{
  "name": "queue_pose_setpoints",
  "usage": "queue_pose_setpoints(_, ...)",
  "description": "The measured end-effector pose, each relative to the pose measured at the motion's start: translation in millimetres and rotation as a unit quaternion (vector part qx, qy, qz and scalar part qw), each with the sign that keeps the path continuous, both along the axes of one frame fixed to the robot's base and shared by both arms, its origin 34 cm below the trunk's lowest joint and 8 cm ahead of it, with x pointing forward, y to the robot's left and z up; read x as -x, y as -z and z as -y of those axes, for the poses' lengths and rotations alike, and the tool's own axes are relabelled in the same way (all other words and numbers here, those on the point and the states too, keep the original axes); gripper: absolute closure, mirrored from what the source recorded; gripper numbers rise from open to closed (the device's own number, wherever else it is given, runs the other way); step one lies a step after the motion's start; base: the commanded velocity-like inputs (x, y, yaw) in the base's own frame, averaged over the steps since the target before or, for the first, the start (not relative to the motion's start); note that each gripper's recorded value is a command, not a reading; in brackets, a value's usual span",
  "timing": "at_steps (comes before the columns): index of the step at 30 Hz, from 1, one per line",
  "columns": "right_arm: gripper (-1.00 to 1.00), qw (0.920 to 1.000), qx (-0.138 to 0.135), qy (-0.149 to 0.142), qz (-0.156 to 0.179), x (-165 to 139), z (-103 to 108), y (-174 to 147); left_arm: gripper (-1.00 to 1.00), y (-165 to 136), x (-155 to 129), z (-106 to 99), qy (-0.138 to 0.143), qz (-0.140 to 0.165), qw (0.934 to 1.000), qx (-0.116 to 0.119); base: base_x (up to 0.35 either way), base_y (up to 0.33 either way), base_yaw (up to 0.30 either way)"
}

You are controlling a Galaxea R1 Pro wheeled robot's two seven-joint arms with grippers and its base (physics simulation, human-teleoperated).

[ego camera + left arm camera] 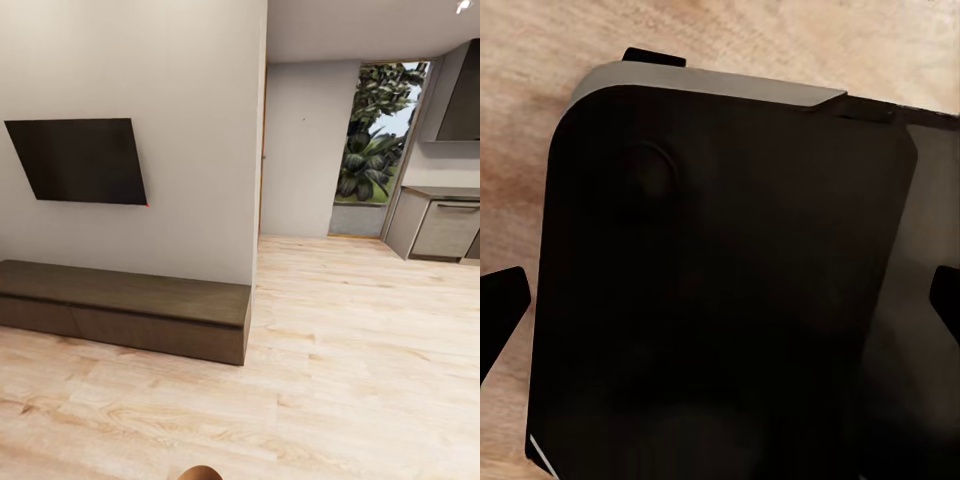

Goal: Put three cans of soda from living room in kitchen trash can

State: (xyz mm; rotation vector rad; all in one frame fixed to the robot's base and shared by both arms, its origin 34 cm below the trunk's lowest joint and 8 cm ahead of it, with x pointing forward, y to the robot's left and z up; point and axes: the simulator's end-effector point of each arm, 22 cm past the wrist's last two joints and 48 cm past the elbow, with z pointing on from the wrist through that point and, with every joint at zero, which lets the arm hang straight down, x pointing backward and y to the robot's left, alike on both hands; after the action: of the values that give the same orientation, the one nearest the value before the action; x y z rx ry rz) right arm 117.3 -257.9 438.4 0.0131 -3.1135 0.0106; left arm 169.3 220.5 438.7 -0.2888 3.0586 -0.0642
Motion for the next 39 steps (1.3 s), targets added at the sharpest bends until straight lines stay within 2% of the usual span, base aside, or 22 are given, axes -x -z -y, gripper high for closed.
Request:
queue_pose_setpoints(5,-1.00,1.0000,-0.001,-0.001,0.000,0.0,-0.4,0.0,-1.00,0.0,0.2,0.3,0.000,0.000,1.0000,0.000,0.006,0.000,0.093)
queue_pose_setpoints(20,-1.00,1.0000,0.000,-0.001,-0.004,3.5,0.9,-0.2,-1.00,0.2,3.8,0.5,0.000,-0.005,1.0000,0.000,0.001,0.000,0.240)
queue_pose_setpoints(39,-1.00,1.0000,0.002,-0.001,-0.006,4.4,3.0,-0.3,-1.00,0.5,4.8,-4.3,0.005,-0.006,1.0000,-0.005,0.000,0.000,0.011)
